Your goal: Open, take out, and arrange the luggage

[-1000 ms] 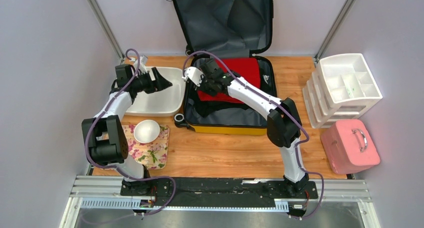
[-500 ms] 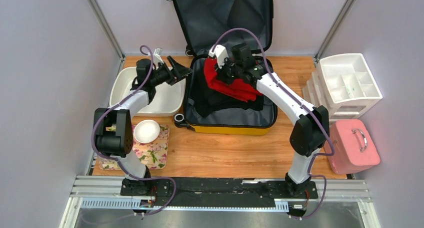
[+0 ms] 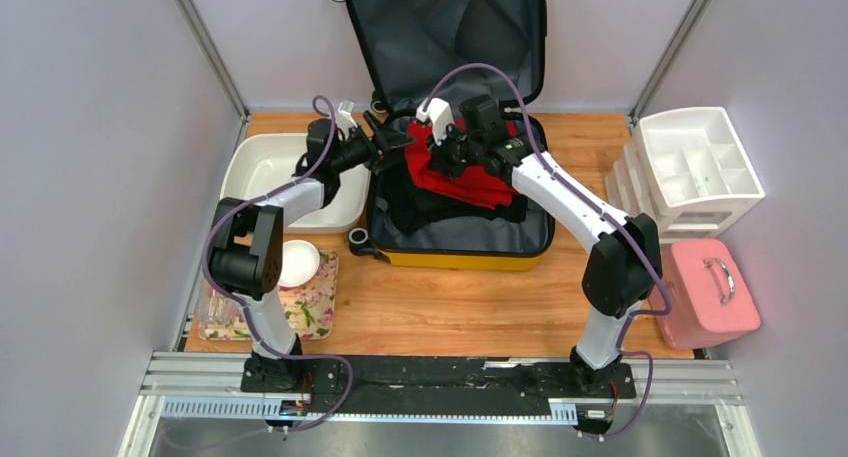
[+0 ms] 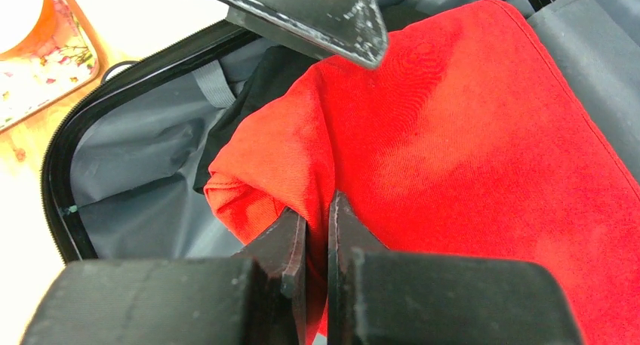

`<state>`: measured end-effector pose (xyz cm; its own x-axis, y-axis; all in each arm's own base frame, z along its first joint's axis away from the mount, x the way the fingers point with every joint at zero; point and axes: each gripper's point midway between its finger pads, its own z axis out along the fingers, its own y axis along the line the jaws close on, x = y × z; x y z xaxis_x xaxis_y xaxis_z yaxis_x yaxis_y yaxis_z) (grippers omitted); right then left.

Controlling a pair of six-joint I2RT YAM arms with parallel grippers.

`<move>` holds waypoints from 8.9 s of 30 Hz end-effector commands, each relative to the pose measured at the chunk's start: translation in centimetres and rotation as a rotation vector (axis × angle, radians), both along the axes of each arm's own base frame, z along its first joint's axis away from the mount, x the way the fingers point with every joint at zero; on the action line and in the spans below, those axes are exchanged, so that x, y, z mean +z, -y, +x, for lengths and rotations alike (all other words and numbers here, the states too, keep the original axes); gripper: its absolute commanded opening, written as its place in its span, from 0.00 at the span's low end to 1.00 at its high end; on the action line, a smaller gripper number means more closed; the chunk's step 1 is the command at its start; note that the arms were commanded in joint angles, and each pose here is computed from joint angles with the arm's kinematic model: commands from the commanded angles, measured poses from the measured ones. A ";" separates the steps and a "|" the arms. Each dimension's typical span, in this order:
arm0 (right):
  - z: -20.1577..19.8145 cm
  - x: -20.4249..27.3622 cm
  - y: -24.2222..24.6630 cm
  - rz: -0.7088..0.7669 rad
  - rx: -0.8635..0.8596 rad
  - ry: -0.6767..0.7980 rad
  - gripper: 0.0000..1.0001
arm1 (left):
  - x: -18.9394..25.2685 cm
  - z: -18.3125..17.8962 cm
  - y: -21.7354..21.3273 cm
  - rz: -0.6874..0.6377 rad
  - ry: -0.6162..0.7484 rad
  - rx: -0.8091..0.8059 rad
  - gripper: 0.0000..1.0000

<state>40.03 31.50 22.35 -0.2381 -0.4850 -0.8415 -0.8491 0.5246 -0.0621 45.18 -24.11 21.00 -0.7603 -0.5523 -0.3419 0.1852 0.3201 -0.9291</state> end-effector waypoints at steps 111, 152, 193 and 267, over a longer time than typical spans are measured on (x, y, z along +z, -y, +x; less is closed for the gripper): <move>3.2 -4.3 -3.6 -0.274 0.062 0.148 0.78 | 0.6 -0.2 -24.0 0.750 0.326 0.033 0.84; 3.0 0.5 0.7 0.033 -0.016 -0.069 0.00 | -2.3 2.5 -0.9 0.145 -0.114 0.154 0.86; -2.6 5.3 3.6 0.130 0.077 -0.165 0.69 | -3.4 -3.0 -0.3 0.394 -0.117 -0.181 0.00; 1.7 -2.6 10.5 -0.028 -0.200 -0.324 0.72 | 4.8 4.2 -17.9 0.846 0.974 -0.400 0.77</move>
